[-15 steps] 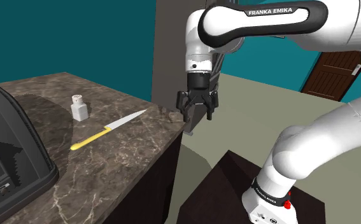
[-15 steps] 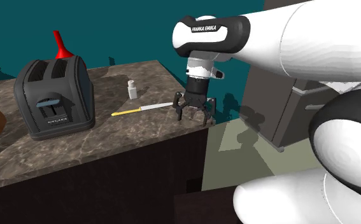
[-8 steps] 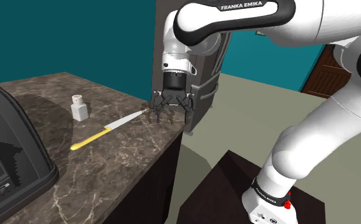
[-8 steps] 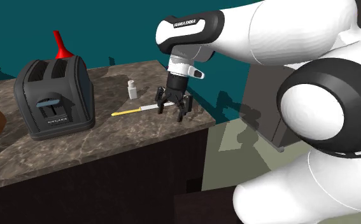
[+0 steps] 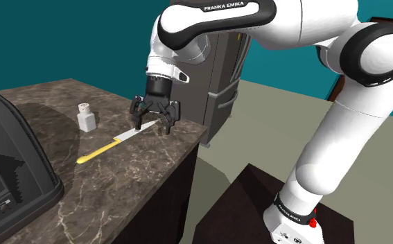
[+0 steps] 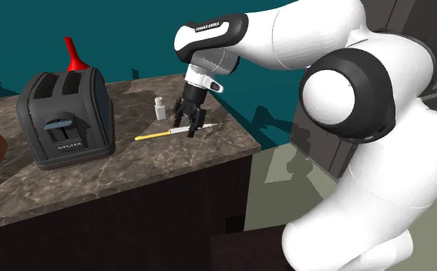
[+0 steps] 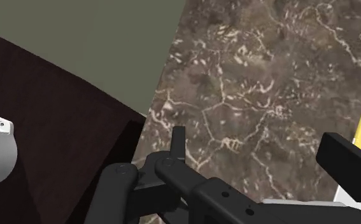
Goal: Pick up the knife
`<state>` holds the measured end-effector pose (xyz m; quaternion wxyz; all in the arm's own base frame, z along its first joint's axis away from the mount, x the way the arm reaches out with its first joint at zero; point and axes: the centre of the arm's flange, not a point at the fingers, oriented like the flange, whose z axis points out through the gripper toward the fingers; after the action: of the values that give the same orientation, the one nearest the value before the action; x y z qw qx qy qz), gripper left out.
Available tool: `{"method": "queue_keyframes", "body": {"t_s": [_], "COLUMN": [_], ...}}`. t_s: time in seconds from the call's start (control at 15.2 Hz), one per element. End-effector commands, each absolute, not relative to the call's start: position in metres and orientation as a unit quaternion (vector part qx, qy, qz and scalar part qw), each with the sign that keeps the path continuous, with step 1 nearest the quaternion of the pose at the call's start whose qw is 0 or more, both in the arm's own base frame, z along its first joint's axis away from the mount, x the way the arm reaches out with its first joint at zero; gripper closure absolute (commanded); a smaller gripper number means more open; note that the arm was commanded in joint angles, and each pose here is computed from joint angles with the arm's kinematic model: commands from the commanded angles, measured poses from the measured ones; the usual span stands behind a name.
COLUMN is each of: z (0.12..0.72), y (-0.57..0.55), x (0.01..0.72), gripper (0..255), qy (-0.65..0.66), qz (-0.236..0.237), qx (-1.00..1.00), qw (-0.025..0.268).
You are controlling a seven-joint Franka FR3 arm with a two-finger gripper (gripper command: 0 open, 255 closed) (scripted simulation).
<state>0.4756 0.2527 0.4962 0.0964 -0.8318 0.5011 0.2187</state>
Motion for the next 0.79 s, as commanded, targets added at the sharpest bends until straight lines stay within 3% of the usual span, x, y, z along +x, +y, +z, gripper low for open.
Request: {"method": "queue_keyframes", "body": {"t_s": [0.0,0.46,0.73], "z": [0.49,0.472,0.455], "y": [0.261,0.279,0.28], "x": [0.498,0.574,0.581], "gripper": [0,0,0], "qy": [0.534,0.634,0.643], "qz": [0.223,0.235,0.236], "qx": [-0.809,-0.727,-0.719], "qw": [0.102,0.121,0.123]}}
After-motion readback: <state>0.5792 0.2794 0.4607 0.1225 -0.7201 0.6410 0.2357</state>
